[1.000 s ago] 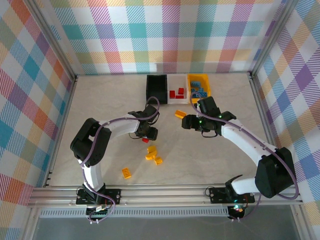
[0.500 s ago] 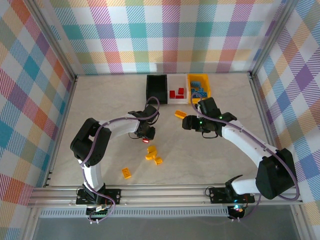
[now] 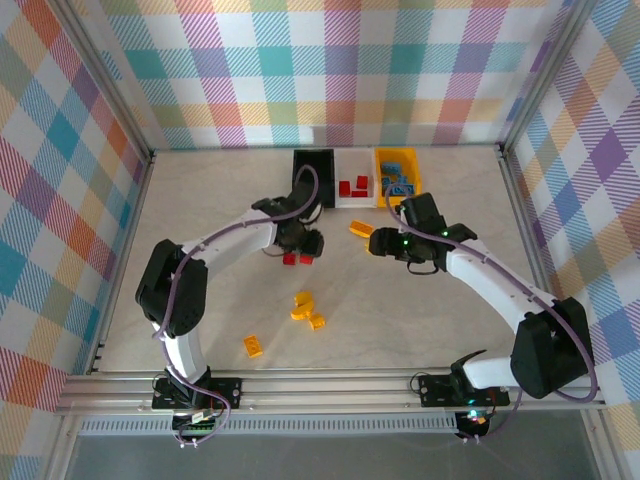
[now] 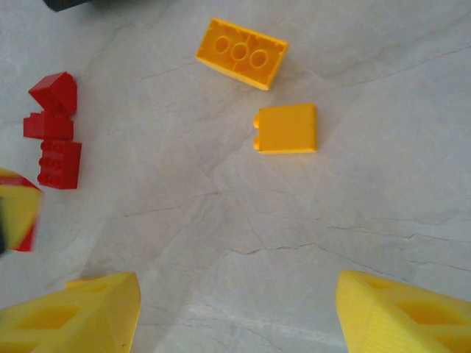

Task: Sort the legos into containers by color

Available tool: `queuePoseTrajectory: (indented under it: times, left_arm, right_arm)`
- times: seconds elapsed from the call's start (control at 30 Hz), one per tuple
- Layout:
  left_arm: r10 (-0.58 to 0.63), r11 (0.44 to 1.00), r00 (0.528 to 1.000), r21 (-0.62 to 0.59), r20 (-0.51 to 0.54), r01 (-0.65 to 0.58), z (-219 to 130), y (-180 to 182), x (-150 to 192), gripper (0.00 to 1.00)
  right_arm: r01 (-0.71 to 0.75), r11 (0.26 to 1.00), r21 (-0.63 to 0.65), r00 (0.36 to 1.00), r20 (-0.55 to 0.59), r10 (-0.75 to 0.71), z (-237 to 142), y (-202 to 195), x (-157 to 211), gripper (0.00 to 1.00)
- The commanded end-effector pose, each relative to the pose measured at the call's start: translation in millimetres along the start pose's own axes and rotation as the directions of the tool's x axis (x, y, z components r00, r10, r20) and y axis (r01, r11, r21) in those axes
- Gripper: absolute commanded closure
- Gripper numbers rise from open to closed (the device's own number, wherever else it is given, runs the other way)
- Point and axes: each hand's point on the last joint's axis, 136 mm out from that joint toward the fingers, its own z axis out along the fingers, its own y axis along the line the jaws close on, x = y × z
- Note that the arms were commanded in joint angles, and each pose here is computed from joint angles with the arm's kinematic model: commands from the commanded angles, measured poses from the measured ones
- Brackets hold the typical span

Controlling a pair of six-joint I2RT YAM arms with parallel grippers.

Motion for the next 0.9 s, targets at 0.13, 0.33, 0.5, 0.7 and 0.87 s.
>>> queuePoseTrajectory:
  times: [0.13,0.33,0.5,0.7,0.87]
  left_arm:
    - [0.031,0.996,0.991,0.079,0.127,-0.041,-2,-40,-84,0.65]
    - [0.041,0.994,0.963,0.087,0.268,-0.066,23,-56,-155,0.65]
    - [0.059,0.995,0.931,0.049,0.361,-0.082,50,-57,-192,0.65]
    - [0.055,0.997,0.903,0.022,0.426,-0.071,66,-55,-218,0.64]
    - [0.063,0.998,0.887,-0.013,0.458,-0.065,79,-47,-231,0.59]
  right_arm:
    - [0.018,1.000,0.025,1.000,-0.005,-0.018,-7,-11,7,0.29]
    - [0.016,1.000,0.022,1.000,-0.012,-0.015,-9,-16,18,0.29]
    - [0.013,1.000,0.025,1.000,-0.019,-0.013,-10,-20,25,0.30]
    - [0.004,1.000,0.028,0.999,-0.039,-0.003,-8,-24,35,0.30]
    - [0.001,0.999,0.044,0.996,-0.090,0.003,-3,-28,45,0.29]
